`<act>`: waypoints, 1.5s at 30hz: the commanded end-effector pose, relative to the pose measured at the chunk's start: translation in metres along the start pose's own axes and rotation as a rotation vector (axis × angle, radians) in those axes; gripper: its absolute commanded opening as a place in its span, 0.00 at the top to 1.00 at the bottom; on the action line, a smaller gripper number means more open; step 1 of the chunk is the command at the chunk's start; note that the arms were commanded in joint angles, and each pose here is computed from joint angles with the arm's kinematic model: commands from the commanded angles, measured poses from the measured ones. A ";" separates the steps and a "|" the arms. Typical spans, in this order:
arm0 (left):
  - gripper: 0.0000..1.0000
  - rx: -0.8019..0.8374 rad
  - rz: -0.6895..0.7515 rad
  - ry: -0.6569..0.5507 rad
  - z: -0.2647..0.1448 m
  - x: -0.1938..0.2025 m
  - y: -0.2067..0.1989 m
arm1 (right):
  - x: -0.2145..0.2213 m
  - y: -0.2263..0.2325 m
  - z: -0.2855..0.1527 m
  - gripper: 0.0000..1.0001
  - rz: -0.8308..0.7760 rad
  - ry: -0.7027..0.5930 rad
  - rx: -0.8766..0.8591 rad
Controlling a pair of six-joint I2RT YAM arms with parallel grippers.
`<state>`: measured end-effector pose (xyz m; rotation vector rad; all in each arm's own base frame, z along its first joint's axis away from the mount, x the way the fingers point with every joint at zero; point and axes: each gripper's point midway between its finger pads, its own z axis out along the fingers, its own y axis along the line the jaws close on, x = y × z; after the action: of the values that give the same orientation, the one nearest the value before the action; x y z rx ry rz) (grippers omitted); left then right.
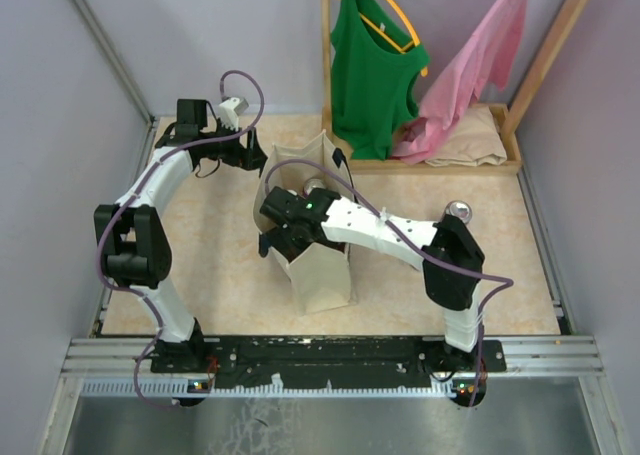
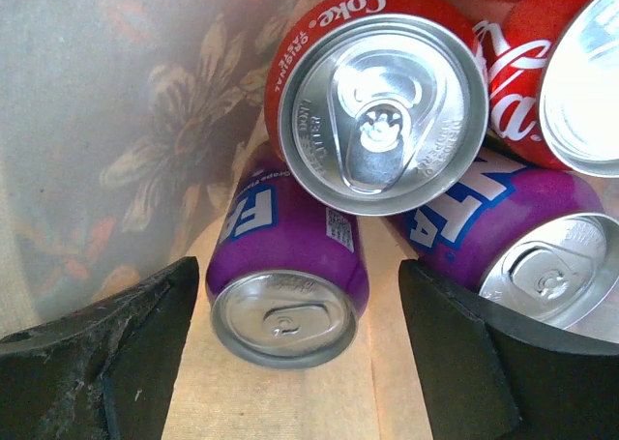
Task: Place the beverage into the canvas bag
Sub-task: Place the drink in the canvas bag.
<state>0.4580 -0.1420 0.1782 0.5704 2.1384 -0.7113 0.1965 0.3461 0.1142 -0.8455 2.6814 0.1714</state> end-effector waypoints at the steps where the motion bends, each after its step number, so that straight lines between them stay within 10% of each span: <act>1: 0.10 0.009 0.019 -0.031 -0.006 -0.010 -0.003 | -0.021 0.000 -0.022 0.14 -0.007 -0.110 -0.027; 33: 0.10 0.025 0.031 -0.046 -0.004 -0.017 -0.005 | -0.107 -0.031 -0.134 0.04 0.059 -0.487 0.064; 45: 0.10 0.036 0.048 -0.065 -0.005 -0.026 -0.008 | -0.137 -0.148 -0.267 0.03 0.396 -0.843 0.292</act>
<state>0.4569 -0.1447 0.1800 0.5778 2.1294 -0.7310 0.3043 0.3097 0.3167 -0.3836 2.1655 0.1730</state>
